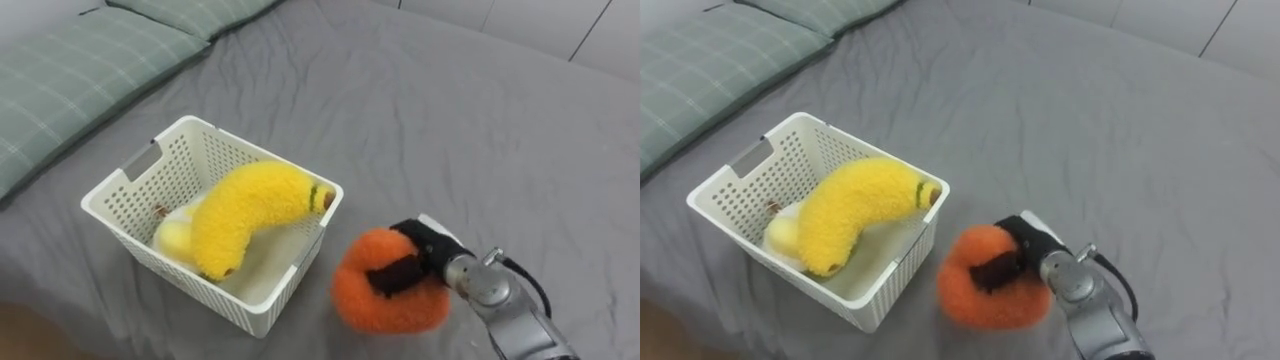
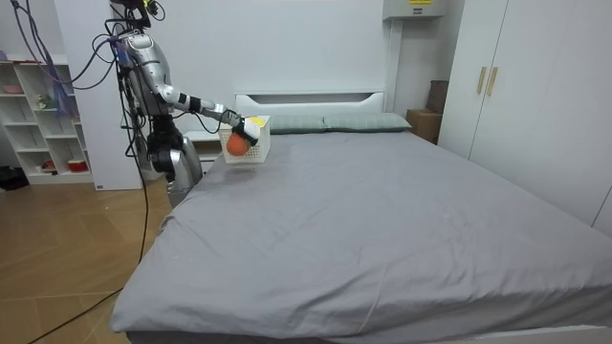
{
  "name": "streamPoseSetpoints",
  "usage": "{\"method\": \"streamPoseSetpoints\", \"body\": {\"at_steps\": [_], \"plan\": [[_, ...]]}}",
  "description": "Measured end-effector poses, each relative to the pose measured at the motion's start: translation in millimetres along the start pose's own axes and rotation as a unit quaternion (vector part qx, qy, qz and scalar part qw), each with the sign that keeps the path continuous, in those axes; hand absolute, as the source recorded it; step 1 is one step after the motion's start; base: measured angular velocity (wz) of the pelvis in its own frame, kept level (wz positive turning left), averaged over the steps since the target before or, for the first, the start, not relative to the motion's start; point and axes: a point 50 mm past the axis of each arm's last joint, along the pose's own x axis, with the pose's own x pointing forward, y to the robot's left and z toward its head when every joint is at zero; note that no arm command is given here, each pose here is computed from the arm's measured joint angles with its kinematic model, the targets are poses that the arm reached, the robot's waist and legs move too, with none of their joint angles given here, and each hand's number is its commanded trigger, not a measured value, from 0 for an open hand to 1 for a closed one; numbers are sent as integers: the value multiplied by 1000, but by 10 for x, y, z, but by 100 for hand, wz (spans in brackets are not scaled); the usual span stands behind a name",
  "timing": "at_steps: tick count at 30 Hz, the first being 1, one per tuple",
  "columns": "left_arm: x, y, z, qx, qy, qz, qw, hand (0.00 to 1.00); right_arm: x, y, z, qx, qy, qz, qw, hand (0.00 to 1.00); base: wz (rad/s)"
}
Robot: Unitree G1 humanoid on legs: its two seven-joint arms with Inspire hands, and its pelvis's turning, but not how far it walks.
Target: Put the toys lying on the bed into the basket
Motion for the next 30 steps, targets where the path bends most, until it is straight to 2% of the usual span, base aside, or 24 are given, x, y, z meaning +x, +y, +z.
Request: {"method": "streamPoseSetpoints", "body": {"at_steps": [7,15,18,28,30], "plan": [[2,22,-26,-4,4,0,1000,0,25,-316,287,-12,-36,-42,998,100,-2],[11,60,-84,-1,23,6,1000,0,31,-615,813,-39,-106,-85,990,100,2],[11,65,-93,-4,26,2,1000,0,-26,-647,951,-57,-132,-98,985,100,0],[23,159,-110,24,39,13,999,0,25,-568,1216,-110,-142,-86,980,100,5],[28,200,-116,28,41,18,999,0,31,-552,1273,-112,-148,-82,979,92,2]]}}
